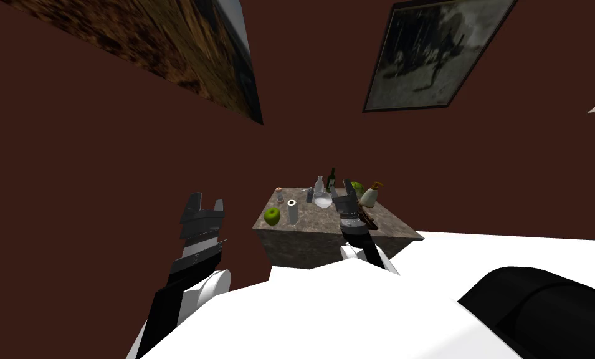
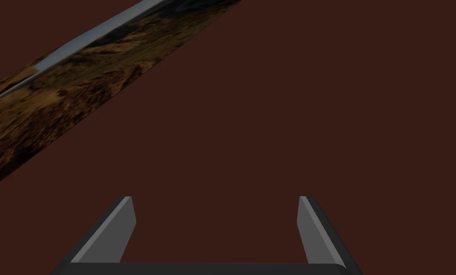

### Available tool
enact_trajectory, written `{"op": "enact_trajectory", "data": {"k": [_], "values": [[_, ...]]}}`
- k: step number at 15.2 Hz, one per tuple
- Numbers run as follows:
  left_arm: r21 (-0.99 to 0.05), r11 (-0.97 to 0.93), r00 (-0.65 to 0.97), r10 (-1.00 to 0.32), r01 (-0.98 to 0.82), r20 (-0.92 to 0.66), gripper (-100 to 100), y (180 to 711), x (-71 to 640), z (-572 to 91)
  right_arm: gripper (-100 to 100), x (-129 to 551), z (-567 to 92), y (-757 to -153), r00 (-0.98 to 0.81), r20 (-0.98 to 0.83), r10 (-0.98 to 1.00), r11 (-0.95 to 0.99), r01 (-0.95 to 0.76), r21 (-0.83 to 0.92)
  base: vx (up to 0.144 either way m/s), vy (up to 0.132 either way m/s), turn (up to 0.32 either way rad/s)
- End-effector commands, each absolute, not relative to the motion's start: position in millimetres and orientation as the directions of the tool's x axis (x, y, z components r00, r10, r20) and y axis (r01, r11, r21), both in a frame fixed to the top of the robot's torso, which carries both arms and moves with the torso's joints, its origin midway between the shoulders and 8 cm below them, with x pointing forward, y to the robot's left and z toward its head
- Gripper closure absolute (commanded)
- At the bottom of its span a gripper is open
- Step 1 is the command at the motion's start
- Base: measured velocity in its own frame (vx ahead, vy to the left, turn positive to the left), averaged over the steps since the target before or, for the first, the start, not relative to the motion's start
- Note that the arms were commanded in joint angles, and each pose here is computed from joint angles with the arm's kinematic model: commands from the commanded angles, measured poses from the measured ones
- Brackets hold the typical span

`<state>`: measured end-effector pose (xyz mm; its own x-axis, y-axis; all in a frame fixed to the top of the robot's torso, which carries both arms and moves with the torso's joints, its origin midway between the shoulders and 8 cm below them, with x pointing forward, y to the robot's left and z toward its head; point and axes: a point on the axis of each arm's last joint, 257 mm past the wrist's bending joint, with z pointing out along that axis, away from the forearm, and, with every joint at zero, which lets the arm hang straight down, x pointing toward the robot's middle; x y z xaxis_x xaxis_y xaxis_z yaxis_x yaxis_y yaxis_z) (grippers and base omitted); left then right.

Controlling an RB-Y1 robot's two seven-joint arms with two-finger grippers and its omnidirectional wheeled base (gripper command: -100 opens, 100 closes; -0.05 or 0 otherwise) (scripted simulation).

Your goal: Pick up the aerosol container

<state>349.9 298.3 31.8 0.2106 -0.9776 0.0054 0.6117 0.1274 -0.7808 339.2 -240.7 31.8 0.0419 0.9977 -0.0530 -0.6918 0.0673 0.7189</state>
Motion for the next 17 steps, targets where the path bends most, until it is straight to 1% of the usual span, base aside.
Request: {"op": "enact_trajectory", "data": {"k": [1,2,3,5,6,7,8,9,10,13,15,16,17], "values": [[-0.781,0.127,0.211,-0.978,0.612,0.005,0,298,350,32,-100,343,26,-237,0.052,-0.126,0.991,0.127,-0.682,0.72,-0.003,-0.004,0.046],[-0.781,0.127,0.211,-0.978,0.612,0.005,0,298,350,32,-100,346,23,-235,0.063,-0.166,0.984,0.164,-0.676,0.718,-0.008,-0.015,0.08],[-0.781,0.127,0.211,-0.978,0.612,0.005,0,298,350,32,-100,346,23,-235,0.063,-0.166,0.984,0.164,-0.676,0.718,-0.01,-0.021,0.052],[-0.781,0.127,0.211,-0.978,0.612,0.005,0,298,350,32,-100,353,14,-233,0.094,-0.258,0.961,0.254,-0.661,0.706,-0.012,-0.023,0.058],[-0.781,0.127,0.211,-0.978,0.612,0.005,0,298,350,32,-100,353,14,-233,0.097,-0.262,0.96,0.259,-0.66,0.705,-0.01,-0.023,0.059],[-0.781,0.127,0.211,-0.978,0.612,0.005,0,298,350,32,-100,358,10,-232,0.119,-0.313,0.942,0.313,-0.65,0.693,-0.01,-0.022,0.056],[-0.781,0.127,0.211,-0.978,0.612,0.005,0,298,350,32,-100,358,10,-232,0.121,-0.315,0.941,0.315,-0.65,0.692,-0.01,-0.021,0.043],[-0.781,0.127,0.211,-0.978,0.612,0.005,0,298,350,32,-100,363,4,-233,0.143,-0.367,0.919,0.369,-0.638,0.676,-0.012,-0.022,0.073],[-0.781,0.127,0.211,-0.978,0.612,0.005,0,298,350,32,-100,363,4,-233,0.147,-0.371,0.917,0.375,-0.637,0.674,-0.01,-0.022,0.066],[-0.781,0.127,0.211,-0.978,0.612,0.005,0,298,350,32,-100,374,-7,-234,0.196,-0.477,0.857,0.488,-0.607,0.628,-0.01,-0.022,0.073],[-0.781,0.127,0.211,-0.978,0.612,0.005,0,298,350,32,-100,374,-7,-234,0.207,-0.488,0.848,0.503,-0.603,0.619,-0.009,-0.023,0.036],[-0.781,0.127,0.211,-0.978,0.612,0.005,0,298,350,32,-100,380,-14,-236,0.232,-0.54,0.809,0.56,-0.584,0.588,-0.013,-0.02,0.073],[-0.781,0.127,0.211,-0.978,0.612,0.005,0,298,350,32,-100,380,-14,-236,0.239,-0.547,0.802,0.57,-0.581,0.581,-0.013,-0.02,0.072]]}}
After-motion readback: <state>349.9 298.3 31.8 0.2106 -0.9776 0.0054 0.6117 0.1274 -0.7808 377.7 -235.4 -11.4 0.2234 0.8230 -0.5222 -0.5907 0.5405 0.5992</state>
